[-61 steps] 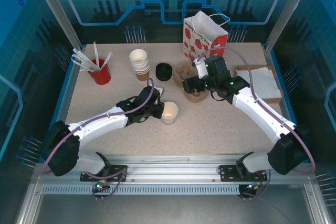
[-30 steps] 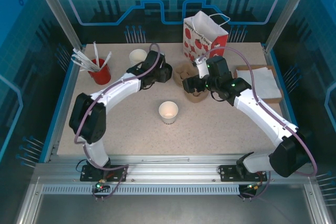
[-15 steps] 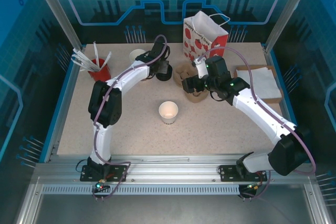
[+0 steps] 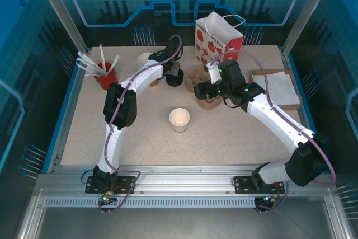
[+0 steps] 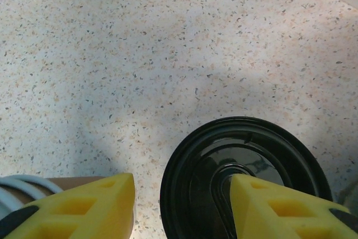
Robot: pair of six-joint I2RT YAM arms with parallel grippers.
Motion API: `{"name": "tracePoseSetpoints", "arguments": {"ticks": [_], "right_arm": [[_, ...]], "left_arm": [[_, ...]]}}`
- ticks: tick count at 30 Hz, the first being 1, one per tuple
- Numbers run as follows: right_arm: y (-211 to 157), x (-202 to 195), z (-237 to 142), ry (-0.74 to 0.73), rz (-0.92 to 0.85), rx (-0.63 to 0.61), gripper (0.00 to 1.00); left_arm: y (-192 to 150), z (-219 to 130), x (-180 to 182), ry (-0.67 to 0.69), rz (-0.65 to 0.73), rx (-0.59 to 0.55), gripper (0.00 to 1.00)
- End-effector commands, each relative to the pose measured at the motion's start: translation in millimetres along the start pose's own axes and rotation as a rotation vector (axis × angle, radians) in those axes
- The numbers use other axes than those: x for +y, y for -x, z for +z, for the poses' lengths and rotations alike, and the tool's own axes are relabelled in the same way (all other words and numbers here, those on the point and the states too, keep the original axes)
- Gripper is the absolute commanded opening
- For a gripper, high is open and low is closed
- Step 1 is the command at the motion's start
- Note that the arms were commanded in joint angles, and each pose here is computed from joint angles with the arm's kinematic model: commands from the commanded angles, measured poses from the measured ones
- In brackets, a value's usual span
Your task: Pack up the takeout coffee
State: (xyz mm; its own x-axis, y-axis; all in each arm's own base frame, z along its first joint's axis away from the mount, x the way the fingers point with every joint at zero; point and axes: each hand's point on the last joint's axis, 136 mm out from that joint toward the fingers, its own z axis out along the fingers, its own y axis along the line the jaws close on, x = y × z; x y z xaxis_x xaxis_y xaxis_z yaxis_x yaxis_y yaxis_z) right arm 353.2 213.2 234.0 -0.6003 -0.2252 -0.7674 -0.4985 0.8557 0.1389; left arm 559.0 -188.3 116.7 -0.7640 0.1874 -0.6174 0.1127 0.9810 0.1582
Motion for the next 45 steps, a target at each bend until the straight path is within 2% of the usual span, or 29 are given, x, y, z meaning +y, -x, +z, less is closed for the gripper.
{"name": "tracePoseSetpoints", "arguments": {"ticks": [1,14,24,40,45], "right_arm": [[2.8,4.4,2.4,0.023,-0.003,-0.013,0.84],[1.9,5.0,6.3,0.029,-0.003,-0.002,0.84],[2.5,6.4,11.3,0.040,-0.001,0.005,0.84],[-0.7,5.4,12.5,0.037,0.000,0.009,0.84],[-2.0,5.4,12.5,0.036,0.000,0.010,0.84]], "left_arm": [[0.3,5.1,8.5,0.030,0.035,0.023,0.49],[-2.4,19.1,17.8,0.041,0.048,0.062,0.48],[-8.6,22.3,11.1,-0.001,0.049,0.096,0.48],[-11.1,24.2,5.1,-0.033,0.050,0.116,0.28],[-11.0,24.1,4.8,-0.033,0.048,0.117,0.27]]}}
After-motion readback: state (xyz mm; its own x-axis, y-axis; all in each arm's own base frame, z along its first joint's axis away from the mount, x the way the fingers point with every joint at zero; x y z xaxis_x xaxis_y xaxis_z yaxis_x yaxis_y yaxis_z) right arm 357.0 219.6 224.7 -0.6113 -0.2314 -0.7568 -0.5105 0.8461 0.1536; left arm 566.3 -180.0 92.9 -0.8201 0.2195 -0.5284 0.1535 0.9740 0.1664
